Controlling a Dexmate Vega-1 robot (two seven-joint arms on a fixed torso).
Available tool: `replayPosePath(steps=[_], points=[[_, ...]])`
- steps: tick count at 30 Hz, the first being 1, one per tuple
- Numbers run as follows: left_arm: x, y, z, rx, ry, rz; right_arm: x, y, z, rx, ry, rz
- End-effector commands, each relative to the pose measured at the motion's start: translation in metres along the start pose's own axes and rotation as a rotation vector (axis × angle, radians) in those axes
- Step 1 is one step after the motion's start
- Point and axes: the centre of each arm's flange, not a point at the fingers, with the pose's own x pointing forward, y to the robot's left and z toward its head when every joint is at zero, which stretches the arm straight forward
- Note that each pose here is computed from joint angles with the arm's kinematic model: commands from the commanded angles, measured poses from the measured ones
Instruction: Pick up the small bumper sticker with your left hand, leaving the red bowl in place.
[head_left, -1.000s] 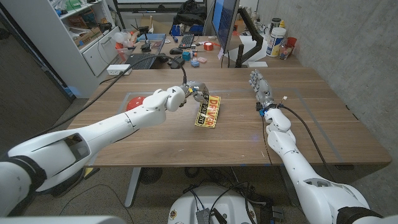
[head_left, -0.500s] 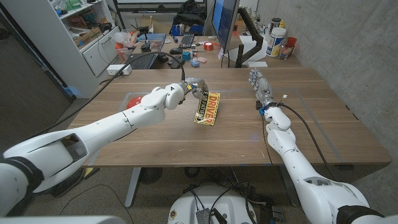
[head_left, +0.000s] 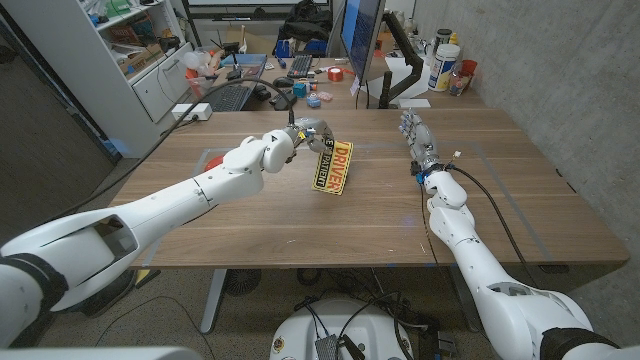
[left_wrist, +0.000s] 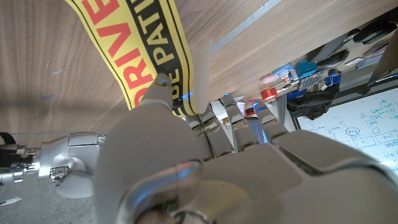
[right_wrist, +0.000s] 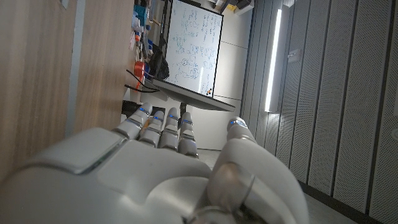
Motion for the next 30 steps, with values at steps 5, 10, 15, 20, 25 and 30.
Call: replayPosePath(steps=[5, 10, 15, 20, 25, 30], points=[[-0.002, 0.016, -0.003, -0.032, 0.004, 0.049, 0.000, 0.002, 0.001, -0.003, -0.005, 0.002], [-0.003, 0.021, -0.002, -0.034, 0.003, 0.062, -0.001, 0.001, 0.003, -0.004, -0.008, -0.001], [-0.004, 0.026, -0.001, -0.033, 0.001, 0.077, 0.000, 0.001, 0.005, -0.005, -0.013, 0.002], [-0.007, 0.032, 0.000, -0.023, 0.003, 0.097, 0.002, 0.002, 0.007, -0.006, -0.017, 0.010], [-0.011, 0.039, -0.001, -0.017, 0.012, 0.111, 0.004, 0.003, 0.007, -0.005, -0.016, 0.017], [-0.014, 0.043, -0.003, -0.014, 0.018, 0.120, 0.006, 0.005, 0.007, -0.004, -0.016, 0.025]])
